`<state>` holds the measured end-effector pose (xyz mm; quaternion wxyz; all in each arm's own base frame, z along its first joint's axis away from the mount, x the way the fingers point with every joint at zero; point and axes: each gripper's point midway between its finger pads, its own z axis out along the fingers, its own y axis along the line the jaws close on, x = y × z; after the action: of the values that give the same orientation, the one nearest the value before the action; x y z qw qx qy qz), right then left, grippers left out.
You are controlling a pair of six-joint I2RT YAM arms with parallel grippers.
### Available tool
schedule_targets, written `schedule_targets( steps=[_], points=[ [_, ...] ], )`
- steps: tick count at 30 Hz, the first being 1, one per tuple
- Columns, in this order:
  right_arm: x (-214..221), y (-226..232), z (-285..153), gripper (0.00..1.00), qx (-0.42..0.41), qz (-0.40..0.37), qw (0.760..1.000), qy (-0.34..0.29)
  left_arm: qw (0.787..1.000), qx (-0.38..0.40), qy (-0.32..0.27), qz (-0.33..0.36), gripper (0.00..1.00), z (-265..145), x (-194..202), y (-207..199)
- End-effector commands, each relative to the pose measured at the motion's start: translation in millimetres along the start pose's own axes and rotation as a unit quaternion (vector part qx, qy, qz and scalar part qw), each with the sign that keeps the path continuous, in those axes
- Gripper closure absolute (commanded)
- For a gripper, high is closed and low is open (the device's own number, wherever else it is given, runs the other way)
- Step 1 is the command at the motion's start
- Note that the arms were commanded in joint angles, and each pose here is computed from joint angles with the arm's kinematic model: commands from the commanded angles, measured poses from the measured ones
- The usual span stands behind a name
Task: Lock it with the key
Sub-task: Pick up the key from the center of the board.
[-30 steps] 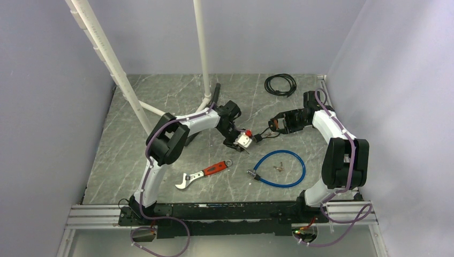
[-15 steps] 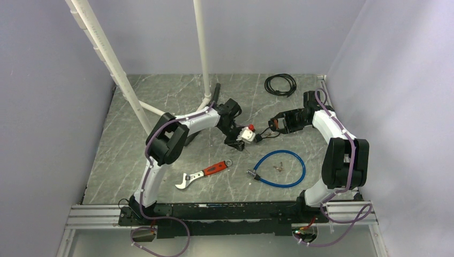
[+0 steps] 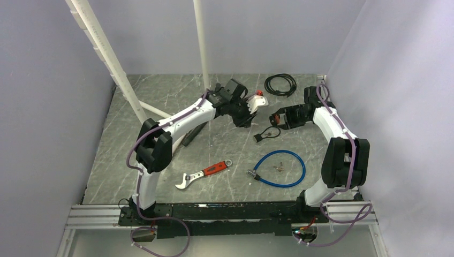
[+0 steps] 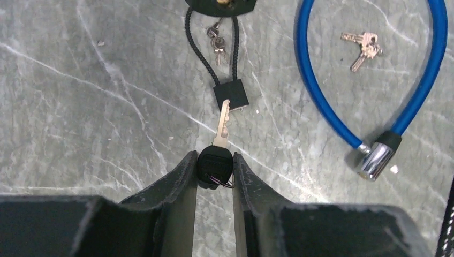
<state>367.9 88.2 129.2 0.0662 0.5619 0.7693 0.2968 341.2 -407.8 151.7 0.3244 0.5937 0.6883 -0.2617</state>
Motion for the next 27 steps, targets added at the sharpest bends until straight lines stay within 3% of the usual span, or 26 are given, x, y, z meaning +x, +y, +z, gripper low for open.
schedule_targets(
  steps=[1,7,16,27],
  points=[
    [4.2,13.9,-6.0,1.00,-0.009,0.014,1.000,-0.001,0.995,-0.058,-0.019,-0.081,1.00,-13.9,-30.2,-1.2],
    [7.6,8.1,-2.2,1.00,0.007,0.028,1.000,0.000,0.993,-0.095,-0.014,-0.073,1.00,-1.3,-43.7,-16.4],
    [12.7,-5.9,1.2,1.00,0.036,0.030,0.999,-0.007,0.984,-0.166,-0.037,-0.060,1.00,1.5,-64.3,-4.8],
    [25.0,-4.2,6.0,1.00,0.043,0.015,0.999,0.003,0.986,-0.162,-0.041,-0.018,1.00,15.6,-68.4,-9.9]
  ],
)
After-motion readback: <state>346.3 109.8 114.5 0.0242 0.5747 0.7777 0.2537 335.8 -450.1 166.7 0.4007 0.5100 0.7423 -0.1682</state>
